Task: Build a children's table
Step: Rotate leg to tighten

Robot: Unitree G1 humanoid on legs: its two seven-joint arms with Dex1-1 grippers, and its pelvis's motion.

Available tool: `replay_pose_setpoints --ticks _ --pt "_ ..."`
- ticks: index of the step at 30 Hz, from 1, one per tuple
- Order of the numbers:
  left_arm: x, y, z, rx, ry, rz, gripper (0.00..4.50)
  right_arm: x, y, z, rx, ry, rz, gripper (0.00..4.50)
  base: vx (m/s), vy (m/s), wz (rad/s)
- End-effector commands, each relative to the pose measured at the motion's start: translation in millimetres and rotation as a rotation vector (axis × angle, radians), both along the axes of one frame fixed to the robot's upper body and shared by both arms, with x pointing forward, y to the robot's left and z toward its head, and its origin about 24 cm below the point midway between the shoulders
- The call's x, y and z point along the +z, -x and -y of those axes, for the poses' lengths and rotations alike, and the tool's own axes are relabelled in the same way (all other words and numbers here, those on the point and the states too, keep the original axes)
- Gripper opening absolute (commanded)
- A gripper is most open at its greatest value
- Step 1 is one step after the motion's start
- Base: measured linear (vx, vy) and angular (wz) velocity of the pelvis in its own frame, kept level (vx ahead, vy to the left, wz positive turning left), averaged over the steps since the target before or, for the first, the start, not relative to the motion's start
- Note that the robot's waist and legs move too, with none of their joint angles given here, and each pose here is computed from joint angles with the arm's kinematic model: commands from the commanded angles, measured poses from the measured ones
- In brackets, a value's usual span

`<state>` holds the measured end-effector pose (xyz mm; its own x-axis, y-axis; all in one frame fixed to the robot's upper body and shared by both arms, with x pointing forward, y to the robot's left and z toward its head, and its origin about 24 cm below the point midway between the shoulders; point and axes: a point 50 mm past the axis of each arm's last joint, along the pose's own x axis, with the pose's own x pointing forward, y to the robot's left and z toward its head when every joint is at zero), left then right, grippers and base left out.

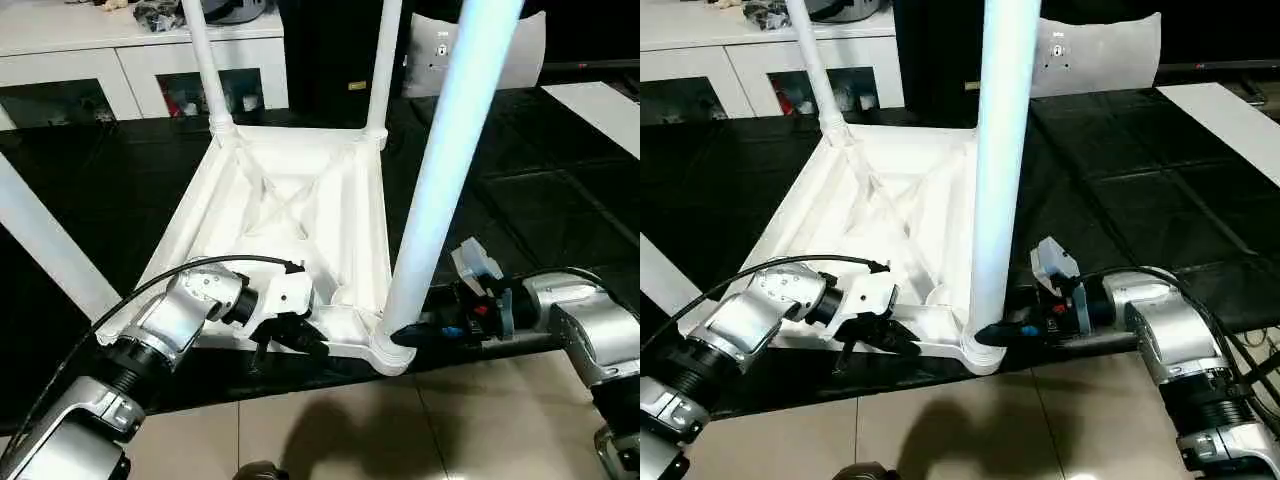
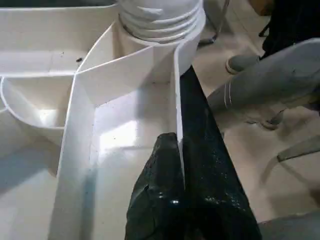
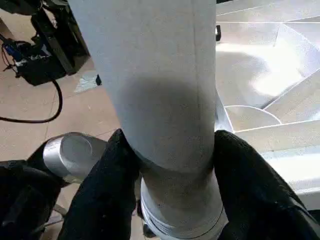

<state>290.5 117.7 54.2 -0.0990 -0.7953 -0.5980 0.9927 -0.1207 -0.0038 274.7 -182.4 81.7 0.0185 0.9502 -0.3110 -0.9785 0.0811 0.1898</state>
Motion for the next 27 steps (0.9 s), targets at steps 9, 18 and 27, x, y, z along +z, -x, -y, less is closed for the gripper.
replay_pose_setpoints --ticks 9,18,27 --pt "-3.8 -14.8 15 0.354 0.073 -0.082 0.00 -12.0 -22.4 -37.7 -0.428 -0.039 -0.002 1.93 -0.011 -0.001 -0.02" --pt "1.5 -40.5 53 0.689 0.177 -0.034 0.00 -25.0 -55.5 -81.8 -0.917 0.001 0.005 2.27 -0.006 0.001 -0.01" --pt "2.0 -41.2 48 0.648 0.152 0.038 0.00 -10.5 -49.9 -72.8 -0.838 -0.143 0.075 3.29 0.000 0.000 0.00"
